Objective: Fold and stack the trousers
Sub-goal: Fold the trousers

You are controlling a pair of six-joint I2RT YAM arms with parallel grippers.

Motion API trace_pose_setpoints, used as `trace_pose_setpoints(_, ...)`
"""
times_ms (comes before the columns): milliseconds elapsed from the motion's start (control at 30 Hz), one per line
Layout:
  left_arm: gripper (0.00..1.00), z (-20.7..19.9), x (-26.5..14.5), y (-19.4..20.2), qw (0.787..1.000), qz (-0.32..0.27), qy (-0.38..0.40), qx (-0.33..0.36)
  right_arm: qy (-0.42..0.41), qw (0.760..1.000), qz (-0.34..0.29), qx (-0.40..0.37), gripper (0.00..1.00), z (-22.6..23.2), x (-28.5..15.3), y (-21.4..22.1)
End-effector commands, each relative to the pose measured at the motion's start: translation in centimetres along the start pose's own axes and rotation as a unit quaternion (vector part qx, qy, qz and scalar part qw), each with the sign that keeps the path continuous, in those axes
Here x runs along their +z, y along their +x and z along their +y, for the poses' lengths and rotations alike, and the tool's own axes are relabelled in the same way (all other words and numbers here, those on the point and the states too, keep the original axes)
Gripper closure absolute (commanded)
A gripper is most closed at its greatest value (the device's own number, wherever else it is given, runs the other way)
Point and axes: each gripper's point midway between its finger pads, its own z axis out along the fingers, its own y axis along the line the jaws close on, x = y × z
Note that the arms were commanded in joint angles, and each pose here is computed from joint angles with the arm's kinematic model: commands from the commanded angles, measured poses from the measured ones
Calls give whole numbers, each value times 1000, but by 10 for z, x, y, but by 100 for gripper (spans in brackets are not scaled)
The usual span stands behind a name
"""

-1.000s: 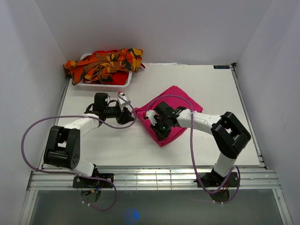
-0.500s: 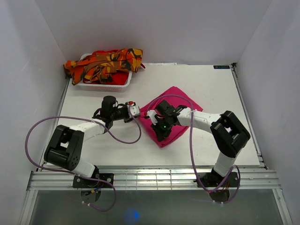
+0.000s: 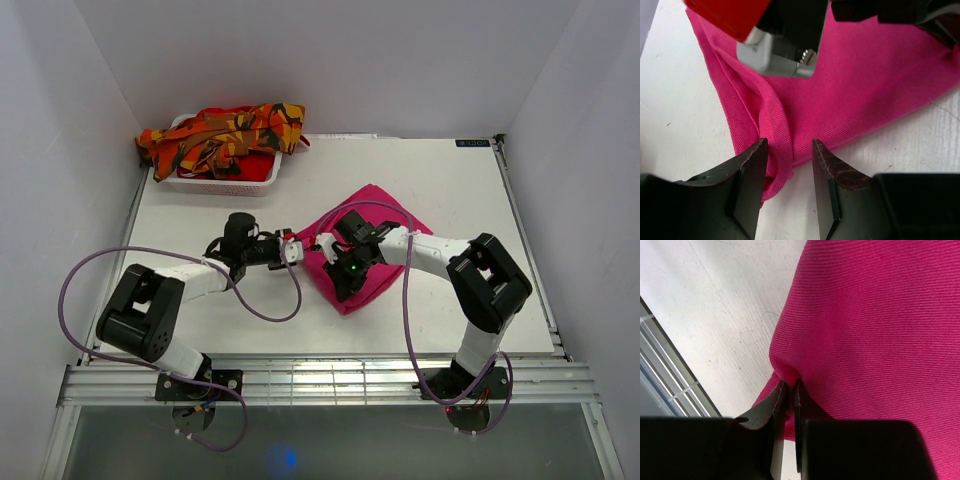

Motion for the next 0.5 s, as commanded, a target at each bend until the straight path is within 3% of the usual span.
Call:
trace_pose_setpoints(0, 49, -2, 4, 17, 999, 31, -2, 16, -19, 1000, 4, 8, 92, 5, -2, -2)
trace_pose_setpoints(167, 53, 24, 7, 30, 997, 62, -50, 13, -18, 1000, 6, 4, 92, 5, -2, 1)
trace_pose_setpoints(233, 64, 34, 8, 37, 994, 78, -72, 0, -19, 1000, 11, 4, 92, 5, 0, 6)
trace_pose_setpoints(467, 88, 72, -6, 46, 991, 68, -98, -64, -10, 1000, 20, 9, 92, 2, 3, 18)
